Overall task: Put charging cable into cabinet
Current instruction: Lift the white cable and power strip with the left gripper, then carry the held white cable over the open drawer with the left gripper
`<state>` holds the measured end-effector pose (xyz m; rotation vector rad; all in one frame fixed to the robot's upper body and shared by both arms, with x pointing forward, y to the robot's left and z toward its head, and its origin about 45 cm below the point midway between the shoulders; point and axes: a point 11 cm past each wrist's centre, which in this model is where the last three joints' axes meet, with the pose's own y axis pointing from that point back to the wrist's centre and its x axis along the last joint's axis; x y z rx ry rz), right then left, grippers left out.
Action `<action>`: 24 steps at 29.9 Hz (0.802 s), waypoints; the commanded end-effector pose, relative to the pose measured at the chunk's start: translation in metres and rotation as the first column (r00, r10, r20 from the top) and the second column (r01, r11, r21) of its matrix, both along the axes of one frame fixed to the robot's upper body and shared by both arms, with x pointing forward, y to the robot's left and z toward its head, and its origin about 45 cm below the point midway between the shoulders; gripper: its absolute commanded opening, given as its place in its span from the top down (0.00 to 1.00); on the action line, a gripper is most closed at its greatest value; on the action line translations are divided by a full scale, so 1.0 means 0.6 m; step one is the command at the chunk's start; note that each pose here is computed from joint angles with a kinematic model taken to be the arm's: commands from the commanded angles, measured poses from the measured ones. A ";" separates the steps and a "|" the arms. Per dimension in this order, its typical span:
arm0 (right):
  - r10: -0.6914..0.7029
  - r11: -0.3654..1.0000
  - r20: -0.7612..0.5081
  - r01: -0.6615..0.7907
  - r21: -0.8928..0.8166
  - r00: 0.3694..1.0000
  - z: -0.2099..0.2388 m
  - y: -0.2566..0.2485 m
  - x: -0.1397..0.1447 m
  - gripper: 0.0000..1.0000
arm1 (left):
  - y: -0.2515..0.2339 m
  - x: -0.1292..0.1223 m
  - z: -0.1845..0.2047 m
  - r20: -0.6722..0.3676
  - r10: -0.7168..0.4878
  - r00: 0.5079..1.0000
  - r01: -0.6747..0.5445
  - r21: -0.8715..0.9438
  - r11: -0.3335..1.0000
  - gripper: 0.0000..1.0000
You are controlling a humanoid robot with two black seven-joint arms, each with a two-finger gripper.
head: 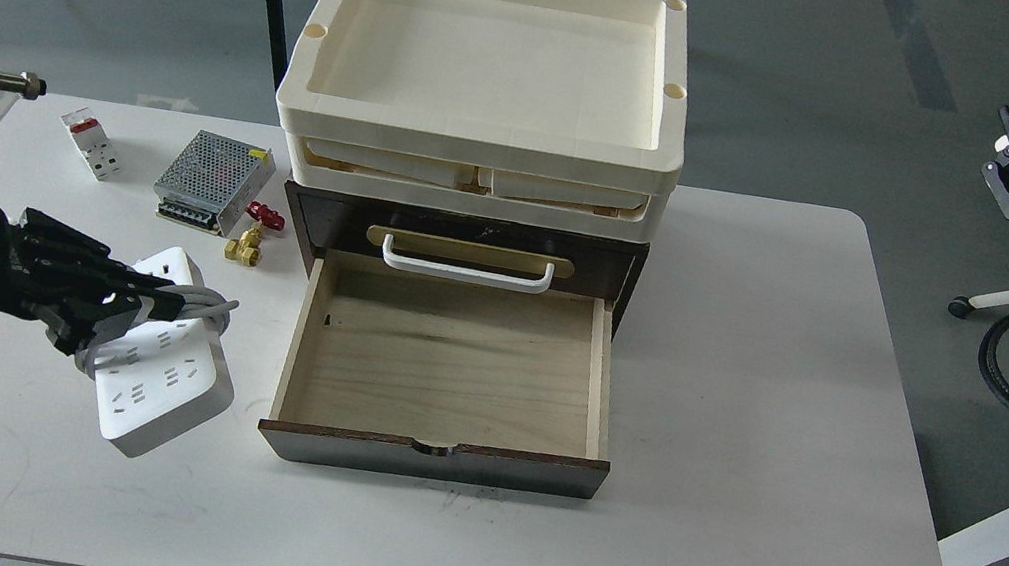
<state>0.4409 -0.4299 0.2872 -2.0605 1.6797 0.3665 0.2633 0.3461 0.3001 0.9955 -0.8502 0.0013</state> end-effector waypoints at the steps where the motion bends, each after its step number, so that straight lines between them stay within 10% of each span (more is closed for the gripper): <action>1: -0.004 1.000 -0.013 0.004 0.000 1.000 -0.010 -0.003 -0.005 0.00 | -0.050 0.003 -0.005 -0.100 0.001 0.995 -0.016 -0.150 0.989 0.96; 24: -0.010 1.000 -0.020 0.010 0.002 1.000 -0.016 -0.006 -0.008 0.00 | -0.143 0.068 -0.037 -0.324 0.084 0.942 -0.259 -0.549 0.795 0.96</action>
